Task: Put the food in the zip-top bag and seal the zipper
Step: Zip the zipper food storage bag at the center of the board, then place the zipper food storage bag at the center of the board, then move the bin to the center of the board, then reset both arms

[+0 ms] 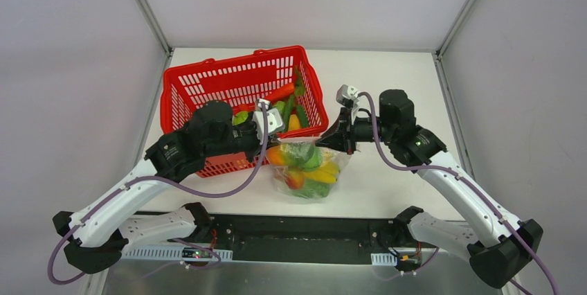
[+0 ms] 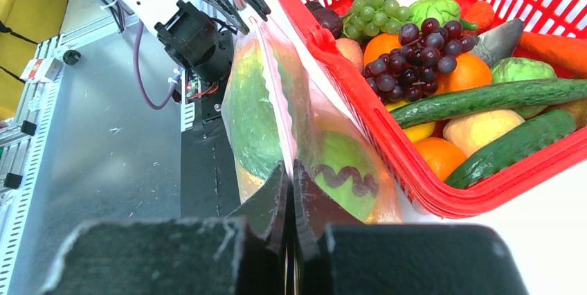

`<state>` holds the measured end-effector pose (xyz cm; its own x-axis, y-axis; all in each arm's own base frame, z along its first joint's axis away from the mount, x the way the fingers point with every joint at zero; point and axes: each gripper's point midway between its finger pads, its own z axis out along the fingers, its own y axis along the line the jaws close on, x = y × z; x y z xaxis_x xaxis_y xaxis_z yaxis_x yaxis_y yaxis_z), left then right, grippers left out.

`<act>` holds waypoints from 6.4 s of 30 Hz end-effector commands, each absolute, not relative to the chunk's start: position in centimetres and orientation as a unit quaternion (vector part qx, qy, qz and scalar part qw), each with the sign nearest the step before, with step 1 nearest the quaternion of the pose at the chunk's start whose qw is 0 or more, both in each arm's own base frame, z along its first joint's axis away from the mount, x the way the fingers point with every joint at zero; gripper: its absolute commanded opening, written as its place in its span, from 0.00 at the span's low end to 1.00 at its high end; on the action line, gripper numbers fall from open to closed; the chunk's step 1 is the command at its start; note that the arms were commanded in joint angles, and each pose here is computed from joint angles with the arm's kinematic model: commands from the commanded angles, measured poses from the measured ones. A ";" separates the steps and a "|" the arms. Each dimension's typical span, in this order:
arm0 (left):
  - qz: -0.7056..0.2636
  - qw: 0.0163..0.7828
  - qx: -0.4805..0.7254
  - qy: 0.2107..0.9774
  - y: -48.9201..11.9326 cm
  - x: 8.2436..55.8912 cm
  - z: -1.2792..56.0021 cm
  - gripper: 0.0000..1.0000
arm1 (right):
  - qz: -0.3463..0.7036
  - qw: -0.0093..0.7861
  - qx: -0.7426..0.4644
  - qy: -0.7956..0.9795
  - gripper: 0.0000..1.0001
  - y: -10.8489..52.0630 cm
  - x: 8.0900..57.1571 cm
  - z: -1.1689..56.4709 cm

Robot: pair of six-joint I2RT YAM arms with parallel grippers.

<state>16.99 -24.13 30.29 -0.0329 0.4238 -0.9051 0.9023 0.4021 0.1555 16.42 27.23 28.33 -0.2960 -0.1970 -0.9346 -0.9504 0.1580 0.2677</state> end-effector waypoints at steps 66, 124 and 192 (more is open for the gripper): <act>-0.269 0.561 0.320 0.715 -20.4 17.8 28.6 0.89 | -0.014 0.658 0.020 0.753 0.00 7.1 32.7 33.0; -0.323 0.413 0.370 0.767 -23.1 14.9 22.0 0.91 | 0.423 0.489 -0.083 0.758 0.74 19.2 22.8 26.7; -0.139 0.602 -0.013 0.787 -10.6 23.1 27.7 0.99 | 0.213 0.568 0.158 0.779 1.00 9.2 26.5 24.4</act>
